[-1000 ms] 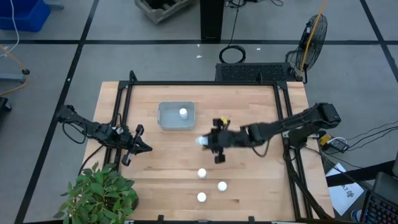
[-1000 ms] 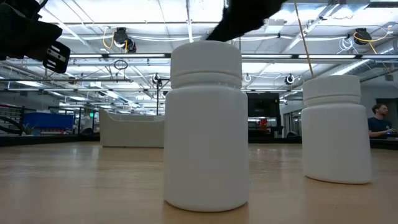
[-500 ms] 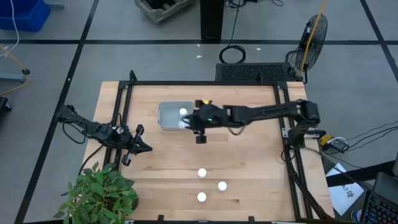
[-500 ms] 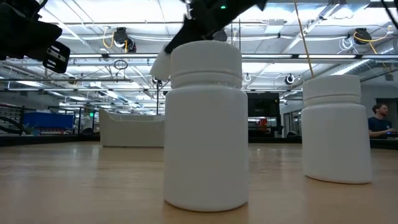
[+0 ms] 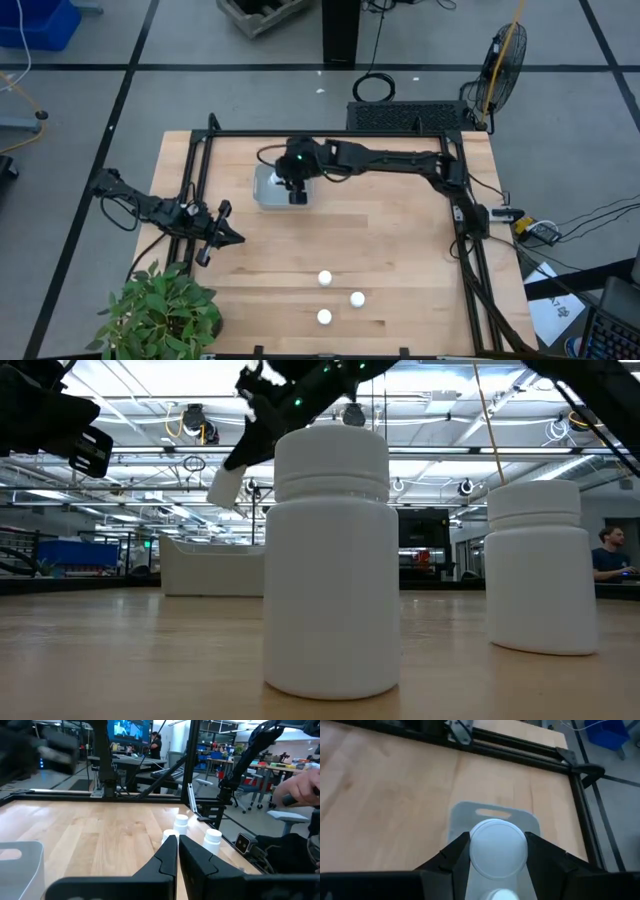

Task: Pick and place pill bottles into a basket
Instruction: Put the white medicine bottle into the gray basket

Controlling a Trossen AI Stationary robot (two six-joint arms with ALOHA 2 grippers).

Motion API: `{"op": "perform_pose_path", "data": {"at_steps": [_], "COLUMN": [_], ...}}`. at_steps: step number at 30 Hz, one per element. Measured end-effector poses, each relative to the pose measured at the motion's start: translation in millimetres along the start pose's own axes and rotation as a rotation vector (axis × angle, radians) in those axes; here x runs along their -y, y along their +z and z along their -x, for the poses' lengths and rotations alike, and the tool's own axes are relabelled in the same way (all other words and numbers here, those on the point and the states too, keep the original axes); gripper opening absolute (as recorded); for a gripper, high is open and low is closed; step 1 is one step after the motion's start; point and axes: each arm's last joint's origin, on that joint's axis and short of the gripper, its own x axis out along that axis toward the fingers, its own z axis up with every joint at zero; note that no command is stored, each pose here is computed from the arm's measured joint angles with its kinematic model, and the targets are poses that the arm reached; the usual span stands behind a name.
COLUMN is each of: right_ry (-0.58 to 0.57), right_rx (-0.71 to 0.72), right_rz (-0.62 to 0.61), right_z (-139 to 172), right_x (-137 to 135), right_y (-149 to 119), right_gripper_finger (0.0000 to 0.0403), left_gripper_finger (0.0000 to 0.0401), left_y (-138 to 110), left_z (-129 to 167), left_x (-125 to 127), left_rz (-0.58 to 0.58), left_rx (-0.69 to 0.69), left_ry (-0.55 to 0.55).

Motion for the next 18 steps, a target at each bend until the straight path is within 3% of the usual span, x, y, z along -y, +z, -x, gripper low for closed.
{"op": "perform_pose_path", "data": {"at_steps": [12,18], "right_ry": [0.043,0.079], "right_rx": [-0.101,-0.209], "right_rz": [-0.056,-0.071], "right_z": [-38,-41], "right_x": [10,6], "right_y": [-27,-40], "right_gripper_finger": [0.0152,0.0150], "left_gripper_finger": [0.0024,0.0024], "left_y": [0,0], "left_z": [0,0], "left_x": [0,0], "left_rz": [0.000,0.000], "left_rx": [0.000,0.000], "left_ry": [0.000,0.000]}}
